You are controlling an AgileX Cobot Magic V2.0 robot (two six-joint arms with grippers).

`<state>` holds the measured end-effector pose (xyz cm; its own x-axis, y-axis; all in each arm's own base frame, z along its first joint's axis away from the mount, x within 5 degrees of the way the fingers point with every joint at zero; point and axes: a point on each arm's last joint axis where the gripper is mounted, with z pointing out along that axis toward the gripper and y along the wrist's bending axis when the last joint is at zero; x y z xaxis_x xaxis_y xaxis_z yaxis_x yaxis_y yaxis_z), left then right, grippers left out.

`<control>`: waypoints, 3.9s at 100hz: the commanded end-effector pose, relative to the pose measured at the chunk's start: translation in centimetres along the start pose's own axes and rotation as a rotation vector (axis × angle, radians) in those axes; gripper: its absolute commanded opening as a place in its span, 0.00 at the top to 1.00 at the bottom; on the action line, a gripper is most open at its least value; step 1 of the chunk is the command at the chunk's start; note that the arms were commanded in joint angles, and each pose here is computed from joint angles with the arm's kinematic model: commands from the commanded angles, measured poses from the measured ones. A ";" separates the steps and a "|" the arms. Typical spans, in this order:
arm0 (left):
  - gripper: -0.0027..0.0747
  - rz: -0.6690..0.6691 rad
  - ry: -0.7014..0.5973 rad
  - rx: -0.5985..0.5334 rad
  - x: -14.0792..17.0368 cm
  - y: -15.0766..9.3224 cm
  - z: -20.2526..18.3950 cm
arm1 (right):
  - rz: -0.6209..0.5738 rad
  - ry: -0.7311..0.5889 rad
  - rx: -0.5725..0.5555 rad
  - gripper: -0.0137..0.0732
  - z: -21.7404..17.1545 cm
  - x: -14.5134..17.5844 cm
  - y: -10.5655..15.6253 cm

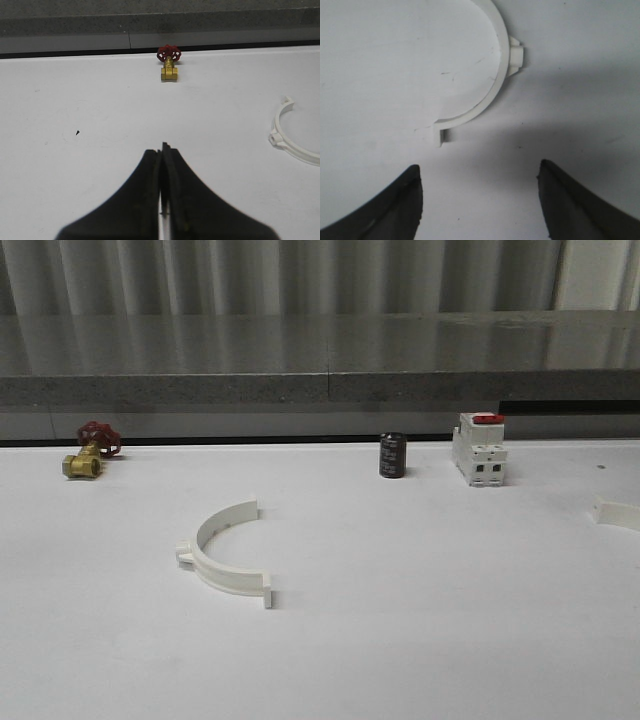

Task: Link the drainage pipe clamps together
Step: 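Lower the right gripper onto the other white clamp half and grasp it, then carry the held clamp half toward the placed half and join their ends, then open the right gripper to release the joined ring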

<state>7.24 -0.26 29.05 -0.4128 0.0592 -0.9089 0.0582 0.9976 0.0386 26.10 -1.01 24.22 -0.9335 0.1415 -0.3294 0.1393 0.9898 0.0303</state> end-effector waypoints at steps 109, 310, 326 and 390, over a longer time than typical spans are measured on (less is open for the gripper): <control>0.99 -0.002 -0.089 -0.002 -1.4 0.0 -0.4 | 0.112 0.083 0.005 0.82 9.3 -7.3 -2.2; 0.99 -0.002 -0.089 -0.002 -1.4 0.0 -0.4 | -0.217 0.115 -0.096 0.86 6.8 -7.7 25.4; 0.99 -0.002 -0.089 -0.002 -1.4 0.0 -0.4 | -0.226 0.128 -0.105 0.86 7.4 -7.6 26.6; 0.99 -0.002 -0.089 -0.002 -1.4 0.0 -0.4 | -0.237 0.100 -0.149 0.81 8.2 -7.4 28.2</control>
<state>7.24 -0.26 29.05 -0.4126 0.0614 -0.9088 0.0590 0.9974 0.0405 39.43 25.52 16.25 -0.9817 -0.1118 -0.1541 -0.1213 0.9912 0.0535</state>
